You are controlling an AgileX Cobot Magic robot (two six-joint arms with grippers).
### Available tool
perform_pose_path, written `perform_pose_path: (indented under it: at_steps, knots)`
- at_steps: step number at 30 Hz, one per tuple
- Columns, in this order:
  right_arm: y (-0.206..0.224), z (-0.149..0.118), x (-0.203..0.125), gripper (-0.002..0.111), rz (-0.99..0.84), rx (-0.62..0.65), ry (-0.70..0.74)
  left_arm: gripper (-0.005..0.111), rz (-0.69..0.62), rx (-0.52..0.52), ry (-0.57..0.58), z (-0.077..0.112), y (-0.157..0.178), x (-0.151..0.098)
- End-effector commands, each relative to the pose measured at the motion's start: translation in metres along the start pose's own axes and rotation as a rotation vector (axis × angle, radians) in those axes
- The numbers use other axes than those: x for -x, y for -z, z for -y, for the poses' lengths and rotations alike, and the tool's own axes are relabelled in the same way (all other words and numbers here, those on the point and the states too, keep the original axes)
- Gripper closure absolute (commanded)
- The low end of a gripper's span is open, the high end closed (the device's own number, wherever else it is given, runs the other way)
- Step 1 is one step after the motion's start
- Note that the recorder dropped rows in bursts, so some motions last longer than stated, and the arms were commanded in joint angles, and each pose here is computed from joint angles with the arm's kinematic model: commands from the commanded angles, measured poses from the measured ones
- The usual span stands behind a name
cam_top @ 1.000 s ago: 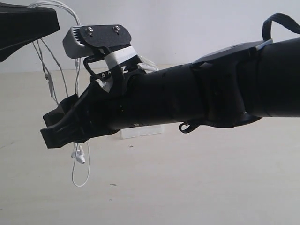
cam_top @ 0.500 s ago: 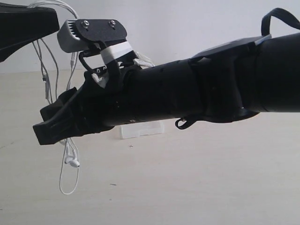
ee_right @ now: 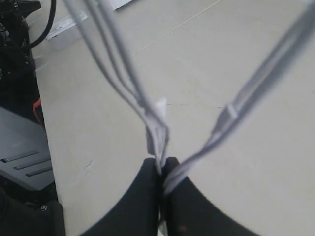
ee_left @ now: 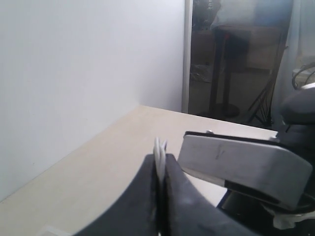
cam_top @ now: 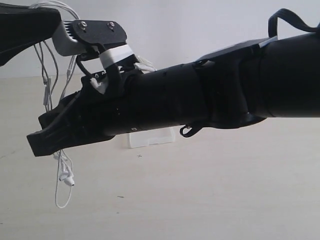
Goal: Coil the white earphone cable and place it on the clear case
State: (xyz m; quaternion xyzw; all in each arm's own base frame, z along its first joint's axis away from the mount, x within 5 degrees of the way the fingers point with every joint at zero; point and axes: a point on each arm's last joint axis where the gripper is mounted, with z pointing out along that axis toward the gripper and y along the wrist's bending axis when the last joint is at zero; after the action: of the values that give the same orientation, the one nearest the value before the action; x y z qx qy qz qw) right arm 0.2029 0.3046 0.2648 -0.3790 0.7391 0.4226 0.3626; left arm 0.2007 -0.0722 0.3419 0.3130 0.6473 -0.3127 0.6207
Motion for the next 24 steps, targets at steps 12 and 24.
perform_pose_path:
  at_steps: [12, 24]
  knots:
    - [0.000, -0.001, -0.002, 0.108, -0.039, -0.002, -0.035, 0.107, 0.006, 0.214, -0.041, -0.006, 0.012, 0.012]
    - [0.000, 0.000, -0.003, 0.108, -0.047, -0.011, -0.044, 0.107, -0.014, 0.352, -0.033, -0.010, 0.023, 0.016]
